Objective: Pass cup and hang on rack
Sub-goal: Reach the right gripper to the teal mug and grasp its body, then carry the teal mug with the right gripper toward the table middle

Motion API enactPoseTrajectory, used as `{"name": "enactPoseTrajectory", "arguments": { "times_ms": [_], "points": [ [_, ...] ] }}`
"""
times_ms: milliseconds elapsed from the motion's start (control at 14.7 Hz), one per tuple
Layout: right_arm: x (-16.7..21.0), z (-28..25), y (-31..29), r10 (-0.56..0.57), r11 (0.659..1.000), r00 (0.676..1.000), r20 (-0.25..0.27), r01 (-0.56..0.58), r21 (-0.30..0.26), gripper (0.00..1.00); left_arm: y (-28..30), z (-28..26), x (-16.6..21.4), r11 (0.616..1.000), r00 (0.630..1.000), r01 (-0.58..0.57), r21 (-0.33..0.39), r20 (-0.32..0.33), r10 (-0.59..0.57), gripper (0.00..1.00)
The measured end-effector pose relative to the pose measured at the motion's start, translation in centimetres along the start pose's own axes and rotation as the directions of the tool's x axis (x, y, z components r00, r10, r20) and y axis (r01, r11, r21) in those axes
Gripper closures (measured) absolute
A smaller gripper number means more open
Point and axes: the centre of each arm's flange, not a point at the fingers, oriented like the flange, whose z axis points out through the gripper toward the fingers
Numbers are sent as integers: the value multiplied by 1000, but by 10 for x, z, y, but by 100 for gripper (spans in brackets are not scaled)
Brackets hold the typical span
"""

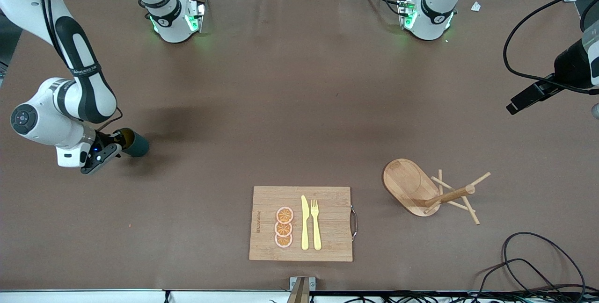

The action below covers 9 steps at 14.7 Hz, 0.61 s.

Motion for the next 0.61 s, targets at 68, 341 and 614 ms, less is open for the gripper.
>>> {"name": "enactPoseTrajectory", "arguments": {
  "times_ms": [68, 341, 614],
  "points": [
    [1, -2, 1, -1, 1000, 1000, -2, 1, -2, 94, 0, 0, 0, 1000, 1000, 18, 0, 0, -18, 0],
    [8, -12, -3, 43, 998, 999, 26, -45, 48, 96, 7, 0, -4, 994, 994, 111, -1, 2, -111, 0],
    [56, -27, -44, 155, 986, 987, 54, -158, 61, 96, 10, 0, -6, 989, 989, 149, -16, 13, -148, 0]
  ]
}}
